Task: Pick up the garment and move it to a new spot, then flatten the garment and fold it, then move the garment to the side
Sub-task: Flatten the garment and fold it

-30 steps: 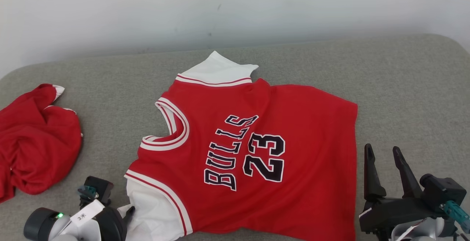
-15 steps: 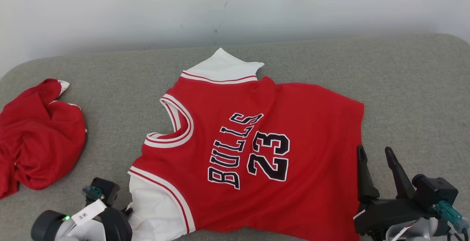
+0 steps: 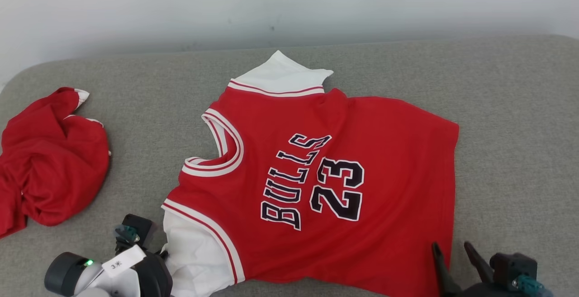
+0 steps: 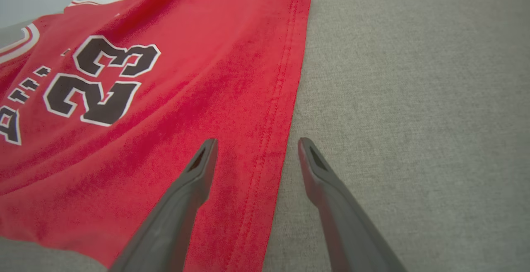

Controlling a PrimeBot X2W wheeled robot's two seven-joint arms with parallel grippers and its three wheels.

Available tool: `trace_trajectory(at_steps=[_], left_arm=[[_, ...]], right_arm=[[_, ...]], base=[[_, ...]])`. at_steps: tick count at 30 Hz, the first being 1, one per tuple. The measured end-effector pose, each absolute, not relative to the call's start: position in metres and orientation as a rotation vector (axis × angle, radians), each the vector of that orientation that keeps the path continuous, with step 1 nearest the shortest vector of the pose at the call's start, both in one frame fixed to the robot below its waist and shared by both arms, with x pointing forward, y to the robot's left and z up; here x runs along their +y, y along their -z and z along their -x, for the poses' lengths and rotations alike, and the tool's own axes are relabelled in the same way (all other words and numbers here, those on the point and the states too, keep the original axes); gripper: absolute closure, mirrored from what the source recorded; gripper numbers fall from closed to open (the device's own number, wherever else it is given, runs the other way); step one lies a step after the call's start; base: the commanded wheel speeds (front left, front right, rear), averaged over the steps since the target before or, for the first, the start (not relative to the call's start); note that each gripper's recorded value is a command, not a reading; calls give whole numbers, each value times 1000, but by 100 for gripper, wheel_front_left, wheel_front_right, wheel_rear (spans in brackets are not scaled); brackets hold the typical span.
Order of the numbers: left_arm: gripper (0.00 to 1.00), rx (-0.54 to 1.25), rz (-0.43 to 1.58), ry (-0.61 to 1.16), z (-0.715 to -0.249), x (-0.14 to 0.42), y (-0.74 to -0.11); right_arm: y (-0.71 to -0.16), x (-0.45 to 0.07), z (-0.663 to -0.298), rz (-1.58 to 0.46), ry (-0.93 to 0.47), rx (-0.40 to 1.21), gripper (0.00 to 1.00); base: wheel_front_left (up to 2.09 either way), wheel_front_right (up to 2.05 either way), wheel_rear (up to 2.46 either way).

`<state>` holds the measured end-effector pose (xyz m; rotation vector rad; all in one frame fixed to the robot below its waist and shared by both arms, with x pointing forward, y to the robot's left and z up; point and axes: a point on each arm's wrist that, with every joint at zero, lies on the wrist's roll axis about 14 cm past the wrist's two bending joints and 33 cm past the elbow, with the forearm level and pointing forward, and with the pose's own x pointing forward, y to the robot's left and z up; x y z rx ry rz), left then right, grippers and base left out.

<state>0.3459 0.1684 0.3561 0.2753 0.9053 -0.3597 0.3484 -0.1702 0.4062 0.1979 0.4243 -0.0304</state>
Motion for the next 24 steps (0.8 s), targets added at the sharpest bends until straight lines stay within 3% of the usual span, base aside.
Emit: trace_trajectory(at_steps=[12, 24], left_arm=[[100, 891, -297, 311, -347, 168, -357], [100, 891, -284, 300, -346, 167, -358]], right_arm=[[-361, -149, -324, -108, -53, 654, 0], [-344, -144, -309, -56, -82, 754, 0]], base=[[0, 0, 0], [0, 0, 0]])
